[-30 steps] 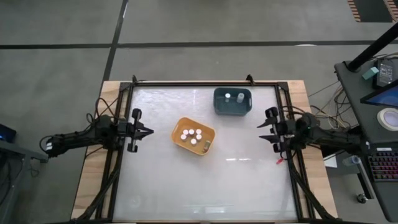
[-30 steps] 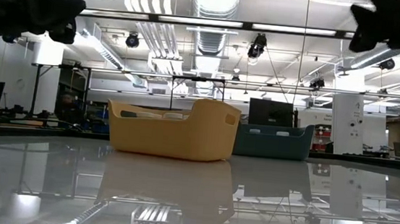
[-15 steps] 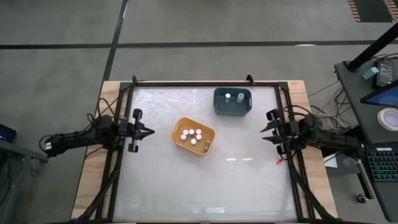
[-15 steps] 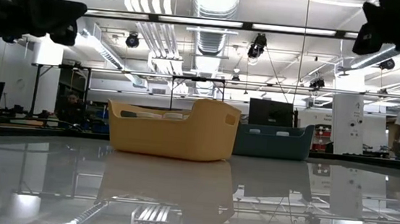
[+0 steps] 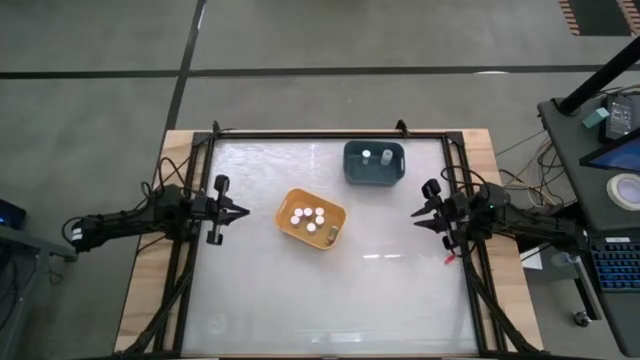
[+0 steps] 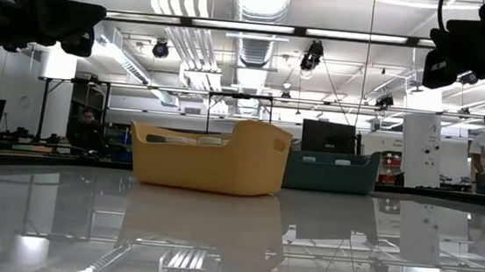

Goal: Pick and place medicine bottles into bin by pill shape (circle, oval)
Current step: Return to Home Position

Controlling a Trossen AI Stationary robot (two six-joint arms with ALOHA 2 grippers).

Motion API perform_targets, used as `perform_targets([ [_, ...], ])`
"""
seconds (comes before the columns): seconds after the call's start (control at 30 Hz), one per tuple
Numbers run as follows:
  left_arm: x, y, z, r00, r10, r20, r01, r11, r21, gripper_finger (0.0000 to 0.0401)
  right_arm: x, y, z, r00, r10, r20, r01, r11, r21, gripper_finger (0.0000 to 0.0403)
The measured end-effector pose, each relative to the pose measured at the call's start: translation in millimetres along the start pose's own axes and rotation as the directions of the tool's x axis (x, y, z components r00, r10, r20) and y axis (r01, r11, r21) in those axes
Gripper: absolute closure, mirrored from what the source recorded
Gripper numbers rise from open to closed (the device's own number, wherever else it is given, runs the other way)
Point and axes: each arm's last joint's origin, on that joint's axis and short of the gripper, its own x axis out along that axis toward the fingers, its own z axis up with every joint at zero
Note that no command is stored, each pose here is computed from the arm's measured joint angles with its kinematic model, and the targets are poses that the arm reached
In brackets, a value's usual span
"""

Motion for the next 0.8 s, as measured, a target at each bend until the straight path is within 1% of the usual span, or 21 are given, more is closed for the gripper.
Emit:
perform_targets([
  [0.23,0.0,0.0,-0.1,1.000,0.000,0.000,0.000,1.000,0.000,0.0401,0.0,0.0,-0.1,1.000,0.000,0.000,0.000,1.000,0.001,0.0306],
  [0.57,0.0,0.0,-0.1,1.000,0.000,0.000,0.000,1.000,0.000,0.0401,0.0,-0.1,-0.4,1.000,-0.001,-0.001,0.001,1.000,0.000,0.0318],
  [0.8,0.0,0.0,-0.1,1.000,0.000,0.000,0.000,1.000,0.000,0.0401,0.0,-0.1,-0.5,1.000,-0.001,-0.001,0.001,1.000,-0.001,0.0312],
])
